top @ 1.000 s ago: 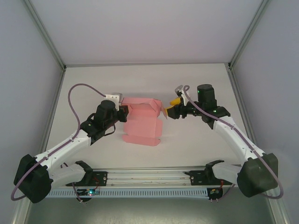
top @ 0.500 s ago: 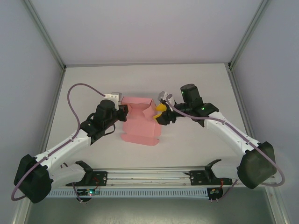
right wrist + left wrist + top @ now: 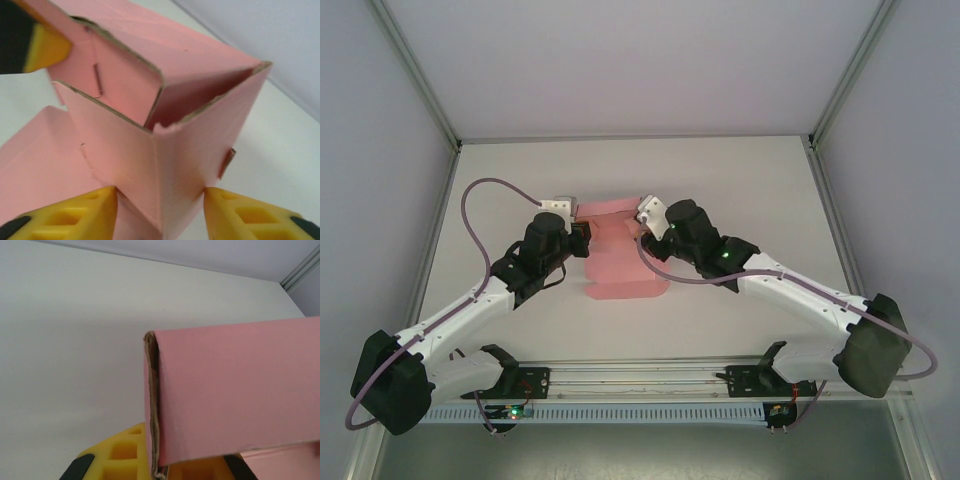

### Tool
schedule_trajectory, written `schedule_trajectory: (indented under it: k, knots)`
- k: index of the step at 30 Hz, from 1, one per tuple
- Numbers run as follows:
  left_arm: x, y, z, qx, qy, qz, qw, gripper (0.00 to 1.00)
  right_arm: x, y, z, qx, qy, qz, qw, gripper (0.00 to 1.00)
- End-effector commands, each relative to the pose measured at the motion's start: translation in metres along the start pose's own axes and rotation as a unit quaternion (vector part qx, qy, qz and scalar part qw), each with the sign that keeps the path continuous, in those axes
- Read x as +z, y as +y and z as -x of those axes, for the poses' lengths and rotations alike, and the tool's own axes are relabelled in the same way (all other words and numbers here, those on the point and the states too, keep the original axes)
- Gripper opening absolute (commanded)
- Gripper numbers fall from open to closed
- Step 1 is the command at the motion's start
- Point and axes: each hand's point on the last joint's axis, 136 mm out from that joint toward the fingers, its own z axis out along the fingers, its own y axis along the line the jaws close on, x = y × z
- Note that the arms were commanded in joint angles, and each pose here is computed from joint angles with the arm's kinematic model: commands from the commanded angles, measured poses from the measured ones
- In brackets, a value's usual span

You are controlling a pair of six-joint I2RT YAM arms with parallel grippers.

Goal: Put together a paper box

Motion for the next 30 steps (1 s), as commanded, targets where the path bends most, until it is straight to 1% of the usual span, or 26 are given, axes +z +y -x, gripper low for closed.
schedule_trajectory:
  k: [1,7,9,13,16,18,21,24,25,27,28,29,30]
  knots:
    - [-0.004,-0.023,0.019,-0.002,-0.019,-0.044,0.999,0.00,0.001,-0.032,0.022,0.017,-0.034,-0.119,0.992,0.38]
    - [-0.004,-0.025,0.019,-0.017,-0.016,-0.044,0.999,0.00,0.012,-0.044,0.025,0.040,-0.046,-0.188,0.980,0.21]
    - [-0.003,-0.028,0.020,-0.029,-0.015,-0.040,0.999,0.00,0.014,-0.055,0.021,0.051,-0.044,-0.234,0.970,0.16]
    - [0.001,-0.032,0.023,-0.064,-0.012,-0.015,0.998,0.00,0.024,-0.068,0.012,0.061,-0.028,-0.293,0.954,0.07]
    - [0.006,-0.037,0.020,-0.104,-0.006,0.003,0.995,0.00,0.025,-0.085,0.001,0.053,0.004,-0.364,0.930,0.01]
    - [0.008,-0.046,0.018,-0.112,-0.003,0.000,0.994,0.00,0.025,-0.095,-0.006,0.049,0.025,-0.403,0.914,0.00]
    - [0.008,-0.046,0.019,-0.135,-0.001,0.025,0.991,0.00,0.025,-0.108,-0.014,0.043,0.050,-0.439,0.896,0.00]
    - [0.008,-0.044,0.019,-0.152,-0.005,0.043,0.987,0.00,0.016,-0.124,-0.024,0.028,0.078,-0.497,0.864,0.00]
    - [0.009,-0.039,0.017,-0.163,-0.004,0.059,0.985,0.00,0.014,-0.129,-0.029,0.020,0.089,-0.516,0.852,0.00]
    - [0.010,-0.034,0.016,-0.167,-0.003,0.074,0.983,0.00,0.011,-0.133,-0.031,0.001,0.106,-0.541,0.834,0.00]
    - [0.011,-0.032,0.015,-0.170,-0.002,0.081,0.982,0.00,0.012,-0.133,-0.032,-0.009,0.112,-0.546,0.830,0.00]
    - [0.011,-0.034,0.017,-0.168,-0.003,0.080,0.982,0.00,0.014,-0.131,-0.032,-0.013,0.114,-0.543,0.832,0.00]
    - [0.012,-0.034,0.017,-0.168,-0.002,0.080,0.983,0.00,0.019,-0.129,-0.032,-0.011,0.111,-0.532,0.839,0.00]
